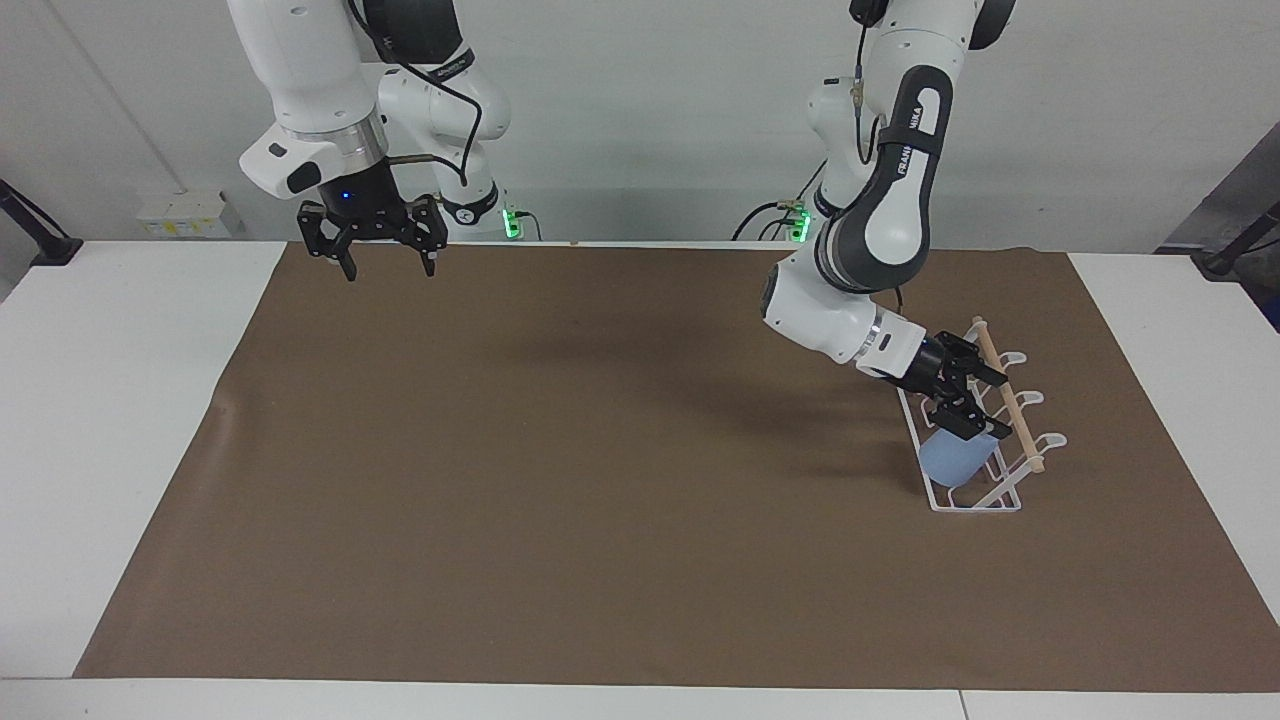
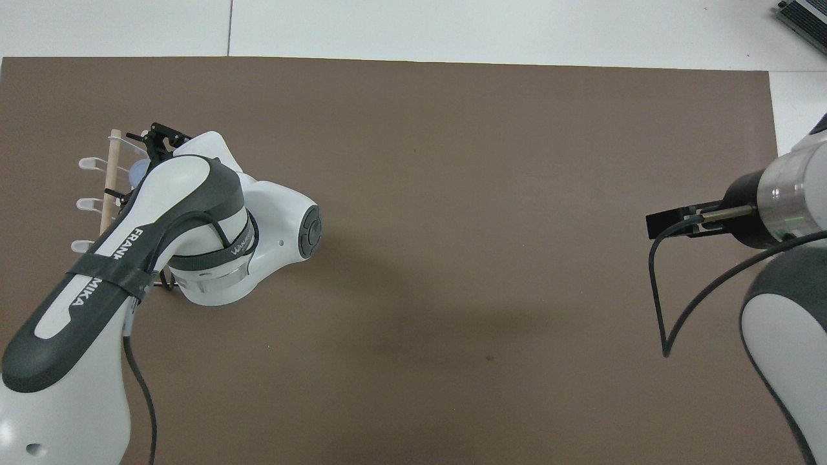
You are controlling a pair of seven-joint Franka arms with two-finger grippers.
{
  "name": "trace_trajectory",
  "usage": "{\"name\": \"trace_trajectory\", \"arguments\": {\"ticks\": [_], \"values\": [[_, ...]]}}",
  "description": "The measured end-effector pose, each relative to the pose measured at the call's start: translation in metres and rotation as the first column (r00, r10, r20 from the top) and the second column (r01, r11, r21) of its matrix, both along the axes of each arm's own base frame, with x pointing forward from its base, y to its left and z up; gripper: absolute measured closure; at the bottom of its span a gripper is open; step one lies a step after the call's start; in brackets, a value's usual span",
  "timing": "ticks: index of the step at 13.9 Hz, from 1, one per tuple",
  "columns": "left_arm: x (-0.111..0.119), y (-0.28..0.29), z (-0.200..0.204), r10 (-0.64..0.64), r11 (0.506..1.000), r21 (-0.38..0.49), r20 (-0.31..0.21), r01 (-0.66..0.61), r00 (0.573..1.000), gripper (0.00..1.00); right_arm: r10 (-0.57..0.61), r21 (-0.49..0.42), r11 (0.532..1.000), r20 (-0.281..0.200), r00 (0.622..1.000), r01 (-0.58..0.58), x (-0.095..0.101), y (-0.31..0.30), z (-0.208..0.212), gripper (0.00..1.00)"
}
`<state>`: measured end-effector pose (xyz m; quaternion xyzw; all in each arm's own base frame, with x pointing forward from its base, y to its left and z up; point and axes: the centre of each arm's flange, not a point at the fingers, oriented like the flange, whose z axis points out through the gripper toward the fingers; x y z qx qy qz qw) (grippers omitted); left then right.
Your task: Hang cup on cup holder
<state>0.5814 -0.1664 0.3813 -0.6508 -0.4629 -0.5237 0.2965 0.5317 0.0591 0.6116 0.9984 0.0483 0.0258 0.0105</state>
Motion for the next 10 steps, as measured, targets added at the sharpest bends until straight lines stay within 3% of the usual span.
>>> {"name": "trace_trajectory", "arguments": {"ticks": [2, 5, 7, 10], "values": [[0.0, -0.004, 0.005, -0.022, 1.0, 0.018, -0.041, 0.023, 0.999, 0.06, 0.0, 0.0, 1.0, 0.0, 1.0, 0.0, 0.0, 0.0, 0.0, 0.0], [-0.002, -0.016, 0.022, -0.093, 0.993, 0.052, -0.154, 0.102, 0.984, 0.05, 0.0, 0.0, 1.0, 0.0, 1.0, 0.0, 0.0, 0.0, 0.0, 0.0], [-0.006, -0.023, 0.037, -0.142, 0.987, 0.043, -0.256, 0.158, 0.956, 0.03, 0.0, 0.0, 1.0, 0.0, 1.0, 0.0, 0.0, 0.0, 0.0, 0.0], [-0.011, -0.029, 0.054, -0.228, 0.965, 0.016, -0.433, 0.26, 0.872, 0.0, 0.0, 0.0, 1.0, 0.0, 1.0, 0.0, 0.0, 0.0, 0.0, 0.0]]}}
